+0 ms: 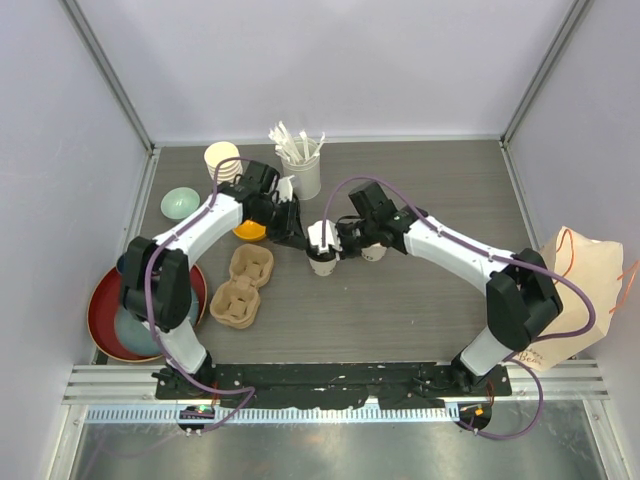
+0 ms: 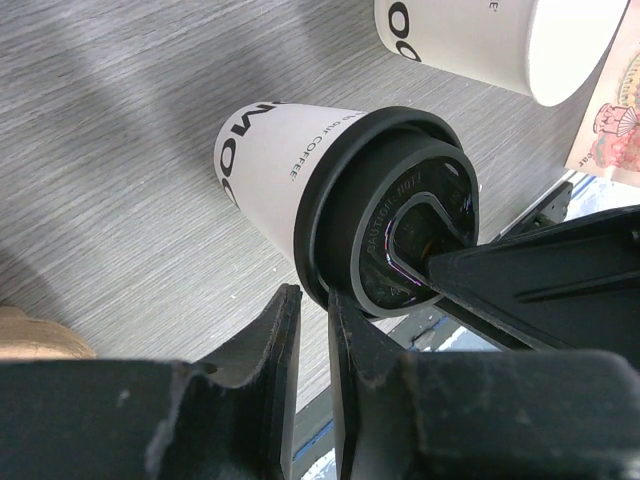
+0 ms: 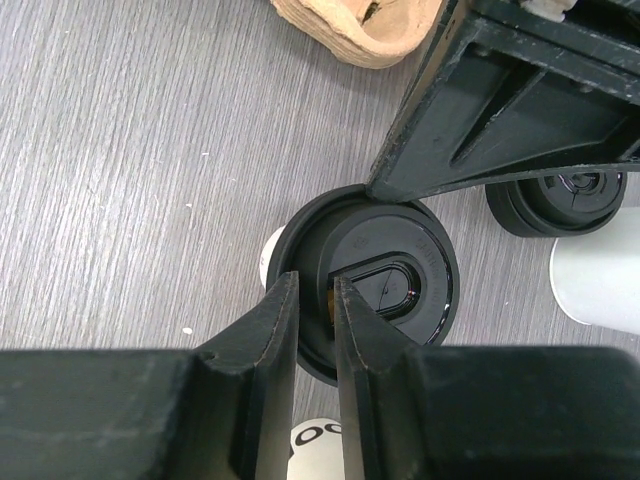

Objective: Pack the takeout coffee

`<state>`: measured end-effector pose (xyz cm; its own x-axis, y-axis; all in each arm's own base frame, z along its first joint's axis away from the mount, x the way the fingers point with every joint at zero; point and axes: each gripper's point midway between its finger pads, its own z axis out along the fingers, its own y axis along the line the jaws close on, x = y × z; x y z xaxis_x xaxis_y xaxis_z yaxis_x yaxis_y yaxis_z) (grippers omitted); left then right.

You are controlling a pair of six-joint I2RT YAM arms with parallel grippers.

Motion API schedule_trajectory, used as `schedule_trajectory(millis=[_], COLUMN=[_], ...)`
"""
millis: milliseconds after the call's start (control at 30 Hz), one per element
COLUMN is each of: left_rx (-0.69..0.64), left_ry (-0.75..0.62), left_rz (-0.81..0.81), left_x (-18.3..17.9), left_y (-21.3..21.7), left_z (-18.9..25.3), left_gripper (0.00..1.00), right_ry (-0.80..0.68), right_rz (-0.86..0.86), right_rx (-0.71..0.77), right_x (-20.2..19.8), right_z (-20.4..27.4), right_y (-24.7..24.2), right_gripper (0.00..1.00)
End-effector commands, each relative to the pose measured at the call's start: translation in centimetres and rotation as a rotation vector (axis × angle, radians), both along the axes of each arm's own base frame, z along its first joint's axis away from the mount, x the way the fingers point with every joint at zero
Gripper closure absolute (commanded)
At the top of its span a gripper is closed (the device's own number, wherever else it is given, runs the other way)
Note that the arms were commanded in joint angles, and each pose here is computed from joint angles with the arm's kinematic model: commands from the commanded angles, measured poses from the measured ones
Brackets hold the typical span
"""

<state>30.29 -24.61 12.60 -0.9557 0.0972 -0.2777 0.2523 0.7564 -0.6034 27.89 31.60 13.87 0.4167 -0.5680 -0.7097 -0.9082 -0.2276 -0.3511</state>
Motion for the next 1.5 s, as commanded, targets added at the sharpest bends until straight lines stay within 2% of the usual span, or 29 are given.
schedule_trajectory(millis=[0,500,867,1067,1333,1467], left_rx=[-0.019,-0.029,-0.027,-0.030,-0.025,-0.013], left_ry=[0.012,0.063,0.071,0.062,0.057,0.013], left_rz=[-0.011,-0.016,-0.015,-0.027,-0.032,-0.037], left_x=[0.4,0.2,0.2,0.5,0.6,1.0], left_y=[-0.7,-1.1,-1.1,-1.2,-1.2,-0.9], left_z=[-0.2,-1.3,-1.4,-0.9,-0.8,0.0], left_gripper=[0.80,0.81,0.82,0.82,0.82,0.82], right_ry=[0.023,0.103,0.074,0.097,0.103,0.092], right_rz=[-0.050,-0.159,-0.266,-0.328,-0.327,-0.317], right_rx=[-0.040,-0.047,-0.070,-0.145,-0.110,-0.071], right_x=[-0.1,-1.3,-1.9,-2.9,-2.5,-2.5], right_z=[-2.2,-6.2,-8.0,-10.3,-9.3,-8.2], right_y=[-0.8,-2.1,-3.3,-4.3,-3.4,-2.9], right_gripper=[0.77,0.99,0.99,0.99,0.99,0.99])
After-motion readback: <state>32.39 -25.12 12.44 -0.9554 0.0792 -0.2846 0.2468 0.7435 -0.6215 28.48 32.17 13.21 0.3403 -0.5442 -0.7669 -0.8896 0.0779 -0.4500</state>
